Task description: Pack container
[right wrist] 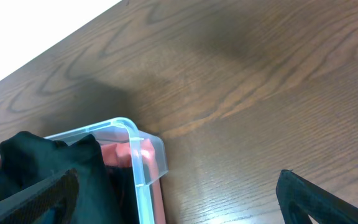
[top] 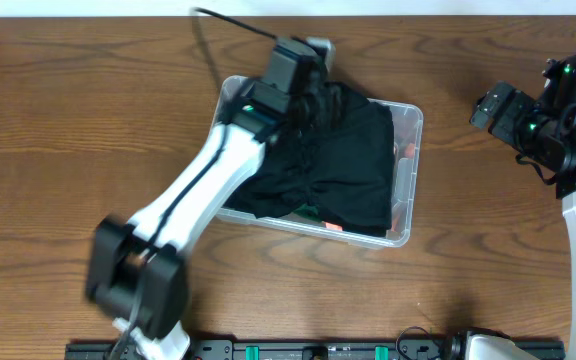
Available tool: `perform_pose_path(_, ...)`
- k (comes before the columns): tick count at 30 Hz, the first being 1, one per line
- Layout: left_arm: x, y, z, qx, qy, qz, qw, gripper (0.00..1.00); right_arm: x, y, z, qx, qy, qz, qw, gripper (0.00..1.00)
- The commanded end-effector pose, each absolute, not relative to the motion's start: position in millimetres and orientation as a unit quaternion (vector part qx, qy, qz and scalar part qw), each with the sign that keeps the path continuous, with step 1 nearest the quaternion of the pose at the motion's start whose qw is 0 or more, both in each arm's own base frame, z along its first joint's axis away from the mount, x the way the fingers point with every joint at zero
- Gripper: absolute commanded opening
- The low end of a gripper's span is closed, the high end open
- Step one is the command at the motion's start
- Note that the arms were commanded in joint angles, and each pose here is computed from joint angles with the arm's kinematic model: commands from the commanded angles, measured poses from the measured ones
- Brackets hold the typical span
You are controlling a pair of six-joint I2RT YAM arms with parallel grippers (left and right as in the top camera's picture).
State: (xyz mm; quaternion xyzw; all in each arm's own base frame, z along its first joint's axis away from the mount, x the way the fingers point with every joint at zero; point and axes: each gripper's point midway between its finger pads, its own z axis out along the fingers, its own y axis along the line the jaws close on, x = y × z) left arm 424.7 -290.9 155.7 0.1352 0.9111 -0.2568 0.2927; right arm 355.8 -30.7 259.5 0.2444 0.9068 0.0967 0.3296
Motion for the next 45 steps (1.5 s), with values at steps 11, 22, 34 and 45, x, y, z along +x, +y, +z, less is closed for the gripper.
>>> perform_pose_path(11, 404, -305, 69, 0.12, 0.948, -0.216, 0.201, 0.52, 356, -33, 260, 0.249, 0.906, 0.097, 0.33, 0.99)
perform_pose_path(22, 439, -246, 168, 0.04, 0.924, -0.233, 0.3, 0.59, 356, -32, 260, 0.248, 0.906, 0.097, 0.33, 0.99)
perform_pose_path(34, 385, -115, 223, 0.112, 0.944, -0.077, 0.3, 0.8, 356, -32, 260, 0.248, 0.906, 0.097, 0.329, 0.99)
perform_pose_path(45, 392, -51, 152, 0.105, 0.972, -0.076, 0.195, 0.78, 356, -32, 260, 0.248, 0.906, 0.097, 0.329, 0.99)
